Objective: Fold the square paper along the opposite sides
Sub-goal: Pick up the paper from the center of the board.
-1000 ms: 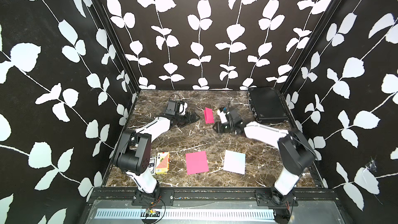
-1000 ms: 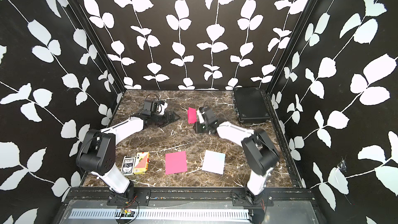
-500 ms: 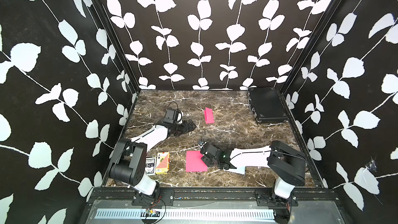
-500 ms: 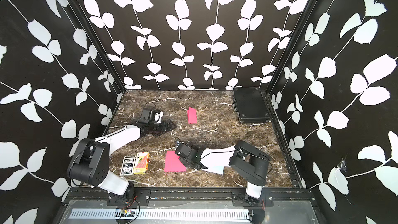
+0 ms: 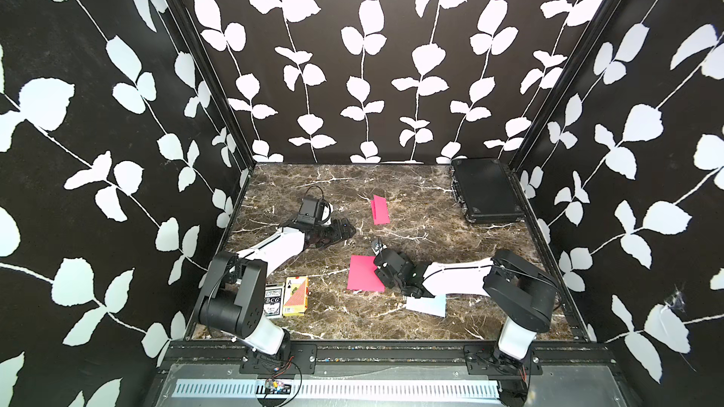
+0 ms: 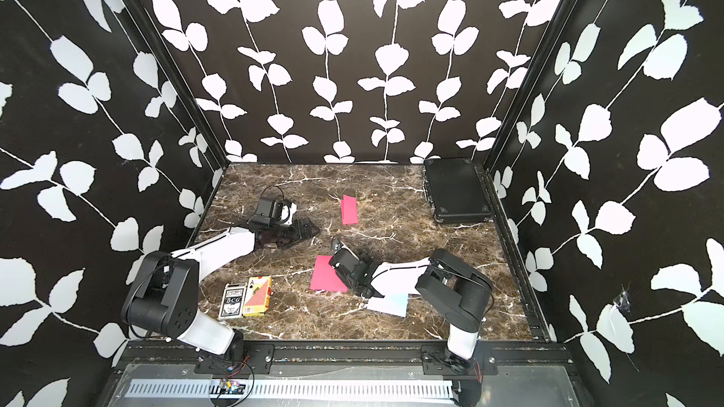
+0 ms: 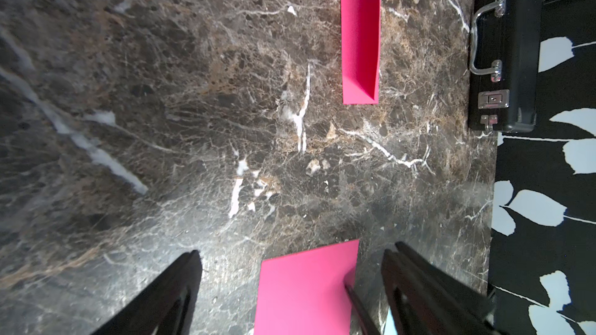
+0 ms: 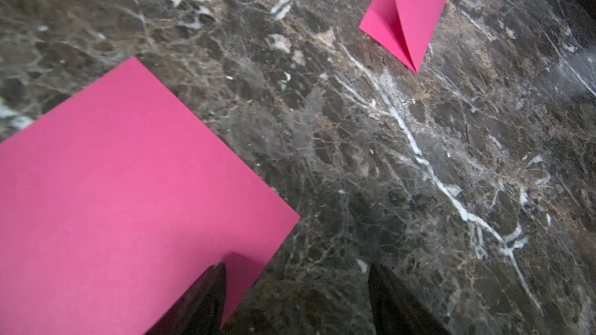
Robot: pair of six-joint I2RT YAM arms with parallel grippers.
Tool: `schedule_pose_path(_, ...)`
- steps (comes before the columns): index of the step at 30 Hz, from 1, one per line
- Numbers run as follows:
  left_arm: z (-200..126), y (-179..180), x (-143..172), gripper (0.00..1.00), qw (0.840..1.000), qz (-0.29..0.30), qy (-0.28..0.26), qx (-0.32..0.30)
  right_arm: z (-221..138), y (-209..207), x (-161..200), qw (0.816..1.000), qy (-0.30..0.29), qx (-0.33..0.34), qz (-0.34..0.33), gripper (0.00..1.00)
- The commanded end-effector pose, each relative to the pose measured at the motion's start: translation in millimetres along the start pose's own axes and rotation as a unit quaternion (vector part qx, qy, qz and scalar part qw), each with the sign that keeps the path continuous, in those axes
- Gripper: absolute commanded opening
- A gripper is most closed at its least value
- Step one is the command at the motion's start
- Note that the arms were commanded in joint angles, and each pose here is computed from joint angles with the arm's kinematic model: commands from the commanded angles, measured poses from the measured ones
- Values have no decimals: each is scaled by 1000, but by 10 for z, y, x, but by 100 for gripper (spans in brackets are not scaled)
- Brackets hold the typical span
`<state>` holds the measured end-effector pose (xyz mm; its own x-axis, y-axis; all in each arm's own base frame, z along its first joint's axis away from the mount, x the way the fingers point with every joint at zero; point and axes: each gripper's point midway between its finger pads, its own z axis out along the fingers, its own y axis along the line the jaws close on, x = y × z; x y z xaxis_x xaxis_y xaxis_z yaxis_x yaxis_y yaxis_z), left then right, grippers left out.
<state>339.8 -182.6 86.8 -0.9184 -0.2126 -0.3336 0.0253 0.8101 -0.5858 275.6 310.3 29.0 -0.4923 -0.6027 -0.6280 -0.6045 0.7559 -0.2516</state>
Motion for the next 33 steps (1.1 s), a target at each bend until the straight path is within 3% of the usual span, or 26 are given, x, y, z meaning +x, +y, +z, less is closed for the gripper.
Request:
schedule_pose_path(1,62,13,182,88,999,2,37,5,37,-12,148,999,28,-23,-20,73)
schedule_pose_path(5,89,-2,347,87,997,10,81,-1,-143,-5,-7,996,18,-80,41,74)
schedule_pose_path(8,67,59,491,87,991,30,120,-43,-306,-11,-68,982,24,-135,132,74)
schedule_pose_path(12,82,97,661,88,981,51,170,-77,-491,13,-56,942,48,-211,257,74)
schedule_pose_path(15,126,45,761,88,977,59,190,-73,-530,69,20,913,75,-252,311,74)
schedule_pose_path(19,177,-81,904,88,972,74,216,-55,-532,145,95,902,105,-271,321,73)
schedule_pose_path(33,347,-32,1062,86,971,63,226,-40,-236,468,318,885,158,-317,304,68)
